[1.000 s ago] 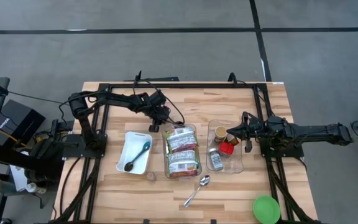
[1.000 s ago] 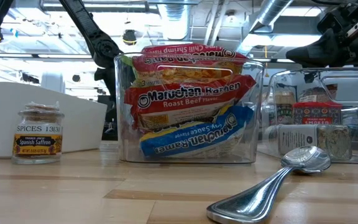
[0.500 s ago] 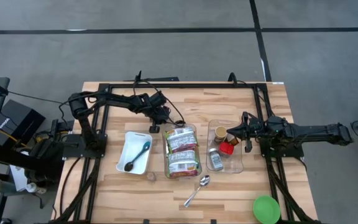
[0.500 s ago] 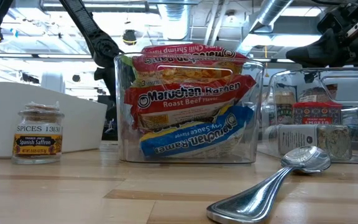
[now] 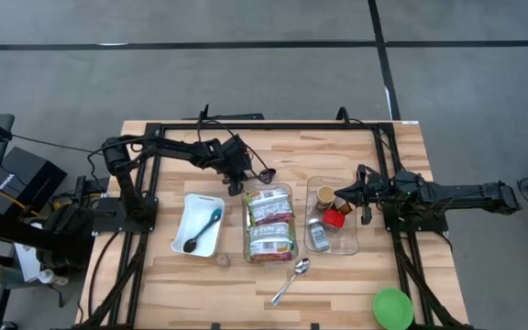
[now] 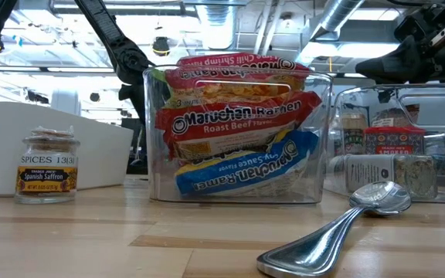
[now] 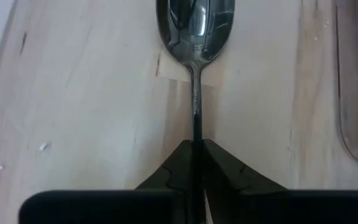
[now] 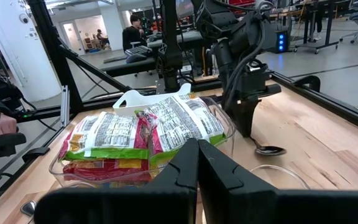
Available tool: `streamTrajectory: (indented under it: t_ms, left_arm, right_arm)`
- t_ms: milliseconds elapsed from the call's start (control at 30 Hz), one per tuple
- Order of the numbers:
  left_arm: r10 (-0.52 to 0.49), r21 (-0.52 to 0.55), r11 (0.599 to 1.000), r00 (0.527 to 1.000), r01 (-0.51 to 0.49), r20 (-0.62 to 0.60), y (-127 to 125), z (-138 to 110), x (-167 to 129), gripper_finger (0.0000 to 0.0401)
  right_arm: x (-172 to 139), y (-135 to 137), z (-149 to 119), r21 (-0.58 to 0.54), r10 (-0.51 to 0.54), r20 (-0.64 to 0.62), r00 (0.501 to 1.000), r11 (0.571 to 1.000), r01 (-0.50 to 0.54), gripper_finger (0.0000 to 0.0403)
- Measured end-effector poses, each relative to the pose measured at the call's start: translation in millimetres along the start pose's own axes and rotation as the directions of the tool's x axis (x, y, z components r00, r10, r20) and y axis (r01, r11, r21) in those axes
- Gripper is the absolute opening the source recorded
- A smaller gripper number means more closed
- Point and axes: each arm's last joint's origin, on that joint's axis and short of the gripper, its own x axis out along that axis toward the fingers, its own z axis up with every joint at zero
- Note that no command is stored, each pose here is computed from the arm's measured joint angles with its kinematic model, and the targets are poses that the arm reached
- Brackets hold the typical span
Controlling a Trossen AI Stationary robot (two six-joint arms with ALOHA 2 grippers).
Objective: Pick & Place Food Item
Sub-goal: Put the black spoon into the white bin
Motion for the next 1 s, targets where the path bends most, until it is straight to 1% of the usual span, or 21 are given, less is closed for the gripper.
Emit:
streamTrajectory:
  t_ms: [133, 367, 600, 767, 900, 1000]
  left_arm:
    - [0.007, -0.002, 1.000, 1.000, -0.007, -0.001, 0.2, 0.1, 0.0, 0.0020]
    - [0.012, -0.003, 1.000, 1.000, -0.012, -0.003, 0.5, 0.1, -0.1, 0.0033]
    - [0.016, 0.009, 1.000, 1.000, -0.016, -0.007, 1.1, -0.1, -0.5, 0.0018]
    - [0.017, -0.009, 1.000, 0.999, -0.017, -0.034, 1.0, -2.0, -1.6, 0.0023]
    - [0.017, -0.071, 0.997, 0.999, -0.020, -0.041, 0.8, -2.4, -2.9, 0.0029]
    - [0.043, -0.086, 0.995, 0.998, -0.047, -0.054, 0.8, -2.9, -7.4, 0.0026]
  right_arm:
    - [0.0, 0.0, 0.0, 0.000, 0.000, 0.000, 1.000, 1.000, 0.000, 0.0001]
    - [0.0, 0.0, 0.0, 0.000, 0.000, 0.000, 1.000, 1.000, 0.000, 0.0001]
    - [0.0, 0.1, 0.1, 0.000, 0.000, 0.000, 1.000, 1.000, 0.000, 0.0001]
    - [0.0, 0.0, 0.0, 0.000, 0.000, 0.000, 1.000, 1.000, 0.000, 0.0001]
    - [0.0, 0.0, 0.1, 0.000, 0.000, 0.001, 1.000, 1.000, 0.000, 0.0001]
    - [0.0, 0.1, 0.1, 0.000, 0.000, 0.000, 1.000, 1.000, 0.000, 0.0001]
